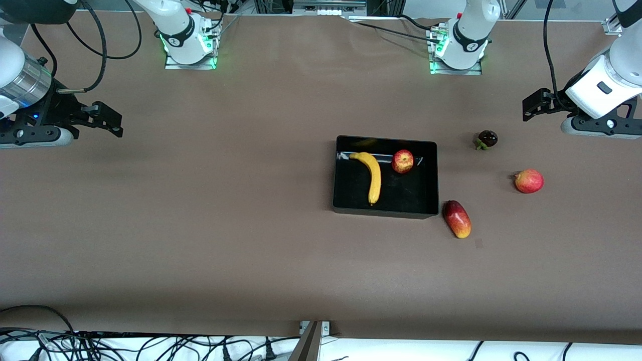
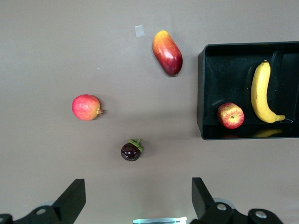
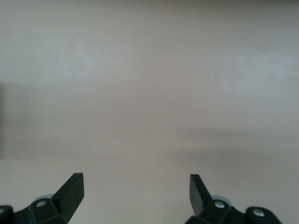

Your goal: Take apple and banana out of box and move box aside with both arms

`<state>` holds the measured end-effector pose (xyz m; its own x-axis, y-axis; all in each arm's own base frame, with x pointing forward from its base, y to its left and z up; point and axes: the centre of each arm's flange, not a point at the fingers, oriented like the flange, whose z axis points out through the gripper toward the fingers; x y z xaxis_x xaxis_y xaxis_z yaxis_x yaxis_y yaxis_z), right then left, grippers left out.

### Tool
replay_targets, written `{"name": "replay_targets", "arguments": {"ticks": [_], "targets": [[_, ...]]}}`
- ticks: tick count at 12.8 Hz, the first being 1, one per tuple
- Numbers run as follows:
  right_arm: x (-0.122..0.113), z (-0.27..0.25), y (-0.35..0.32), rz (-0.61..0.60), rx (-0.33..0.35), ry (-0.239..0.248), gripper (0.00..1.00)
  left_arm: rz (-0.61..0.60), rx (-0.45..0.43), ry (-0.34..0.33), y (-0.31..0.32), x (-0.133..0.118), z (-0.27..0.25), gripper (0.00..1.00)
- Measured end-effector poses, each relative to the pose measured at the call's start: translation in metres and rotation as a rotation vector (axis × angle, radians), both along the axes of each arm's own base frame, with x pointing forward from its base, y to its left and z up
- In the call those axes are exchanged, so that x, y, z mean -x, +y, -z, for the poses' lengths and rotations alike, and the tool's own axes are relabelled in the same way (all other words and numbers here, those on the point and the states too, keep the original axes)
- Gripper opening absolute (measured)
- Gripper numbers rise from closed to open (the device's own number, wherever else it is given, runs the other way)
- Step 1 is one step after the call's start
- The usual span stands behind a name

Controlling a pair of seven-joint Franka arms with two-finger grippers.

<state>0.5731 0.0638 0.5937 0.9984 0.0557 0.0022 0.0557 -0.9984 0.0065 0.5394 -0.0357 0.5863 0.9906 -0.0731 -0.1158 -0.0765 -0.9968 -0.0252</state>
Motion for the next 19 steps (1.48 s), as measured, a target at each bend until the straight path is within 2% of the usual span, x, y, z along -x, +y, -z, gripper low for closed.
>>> {"name": "replay_targets", "arguments": {"ticks": [5, 8, 12, 14, 15, 19], "targets": [[0.0, 0.0, 0.0, 0.0, 0.0, -0.001, 1.0, -0.001, 0.0, -0.001, 0.0, 0.0, -0.001, 1.0], [0.0, 0.0, 0.0, 0.0, 0.0, -0.001, 1.0, 0.007, -0.001, 0.026, -0.004, 0.0, 0.005, 1.0], [0.0, 0.0, 0.0, 0.0, 0.0, -0.002, 1.0, 0.016, 0.001, 0.075, -0.01, -0.014, 0.03, 1.0], [0.0, 0.0, 0.0, 0.0, 0.0, -0.002, 1.0, 0.006, -0.005, 0.085, -0.041, -0.021, 0.047, 1.0], [0.0, 0.0, 0.0, 0.0, 0.0, -0.002, 1.0, -0.042, -0.017, 0.08, -0.068, -0.027, 0.062, 1.0], [0.0, 0.0, 0.0, 0.0, 0.0, -0.002, 1.0, -0.23, -0.046, 0.042, -0.199, -0.046, 0.167, 1.0]]}}
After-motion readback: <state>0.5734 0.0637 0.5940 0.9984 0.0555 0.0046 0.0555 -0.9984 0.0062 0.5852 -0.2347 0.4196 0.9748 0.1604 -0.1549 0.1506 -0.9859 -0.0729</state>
